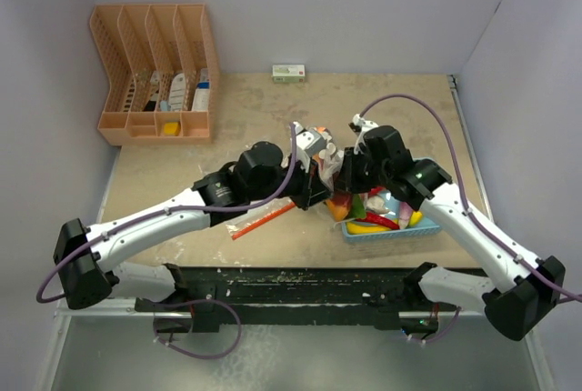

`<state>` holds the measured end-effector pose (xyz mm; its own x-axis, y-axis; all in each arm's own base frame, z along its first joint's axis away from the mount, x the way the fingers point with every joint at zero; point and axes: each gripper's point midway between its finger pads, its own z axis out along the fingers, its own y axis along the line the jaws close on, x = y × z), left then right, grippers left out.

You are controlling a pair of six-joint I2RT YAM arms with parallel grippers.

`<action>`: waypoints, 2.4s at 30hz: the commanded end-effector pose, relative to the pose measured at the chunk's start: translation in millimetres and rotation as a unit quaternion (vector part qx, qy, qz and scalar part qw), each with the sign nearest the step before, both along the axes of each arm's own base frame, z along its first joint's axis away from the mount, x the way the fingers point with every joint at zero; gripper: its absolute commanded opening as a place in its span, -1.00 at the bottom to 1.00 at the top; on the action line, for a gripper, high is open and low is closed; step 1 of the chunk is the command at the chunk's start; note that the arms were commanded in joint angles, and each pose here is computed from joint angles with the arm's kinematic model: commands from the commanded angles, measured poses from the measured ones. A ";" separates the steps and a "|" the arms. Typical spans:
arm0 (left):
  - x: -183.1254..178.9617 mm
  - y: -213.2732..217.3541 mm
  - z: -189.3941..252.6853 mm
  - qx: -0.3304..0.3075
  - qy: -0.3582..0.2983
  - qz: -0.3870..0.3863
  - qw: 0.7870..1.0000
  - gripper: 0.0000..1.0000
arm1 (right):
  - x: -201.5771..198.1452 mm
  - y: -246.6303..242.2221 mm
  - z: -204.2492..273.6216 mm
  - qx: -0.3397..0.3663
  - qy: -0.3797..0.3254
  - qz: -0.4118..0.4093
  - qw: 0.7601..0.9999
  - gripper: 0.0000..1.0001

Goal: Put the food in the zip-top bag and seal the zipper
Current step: Place the fake bread in the zipper food storage bag.

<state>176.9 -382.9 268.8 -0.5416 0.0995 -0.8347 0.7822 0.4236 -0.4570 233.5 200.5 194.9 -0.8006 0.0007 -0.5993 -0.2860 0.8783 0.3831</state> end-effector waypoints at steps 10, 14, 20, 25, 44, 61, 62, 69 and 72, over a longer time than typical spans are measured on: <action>-13.6 -15.4 21.9 -0.061 0.022 -0.020 0.998 -1.00 | 19.0 3.3 23.9 0.037 -0.067 -0.027 0.997 -0.30; -4.0 -27.6 20.8 -0.057 0.021 -0.016 0.998 -1.00 | 7.0 12.2 31.7 0.057 -0.066 0.005 0.996 0.31; 21.1 -16.8 16.2 -0.008 0.007 0.055 0.998 -1.00 | -13.4 3.4 49.3 0.062 -0.070 0.023 0.995 0.57; 41.3 16.8 20.2 0.020 -0.013 0.149 0.989 -1.00 | -22.9 -23.2 56.3 0.032 -0.081 -0.014 0.996 0.55; 30.2 111.8 93.7 0.007 -0.111 0.228 0.967 -1.00 | -6.7 -103.6 -37.1 -0.148 0.058 -0.273 0.949 0.24; 36.3 114.3 53.8 0.054 -0.122 0.229 0.964 -1.00 | 26.2 -186.9 -108.3 -0.173 0.143 -0.407 0.885 0.14; 36.6 115.5 53.0 0.055 -0.124 0.232 0.963 -1.00 | 27.8 -191.9 -111.1 -0.173 0.144 -0.413 0.882 0.14; 35.3 123.3 48.5 0.057 -0.124 0.240 0.961 -1.00 | 29.0 -219.5 -140.6 -0.185 0.185 -0.429 0.864 0.13; 37.2 124.8 47.4 0.062 -0.130 0.244 0.959 -1.00 | 28.0 -222.8 -150.8 -0.190 0.194 -0.430 0.861 0.13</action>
<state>207.0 -260.8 288.8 -0.3991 0.0685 -0.9143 0.5635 0.8050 -0.1857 262.1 -16.7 53.7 -0.7298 0.5718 -0.3748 0.6278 0.7775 -0.0362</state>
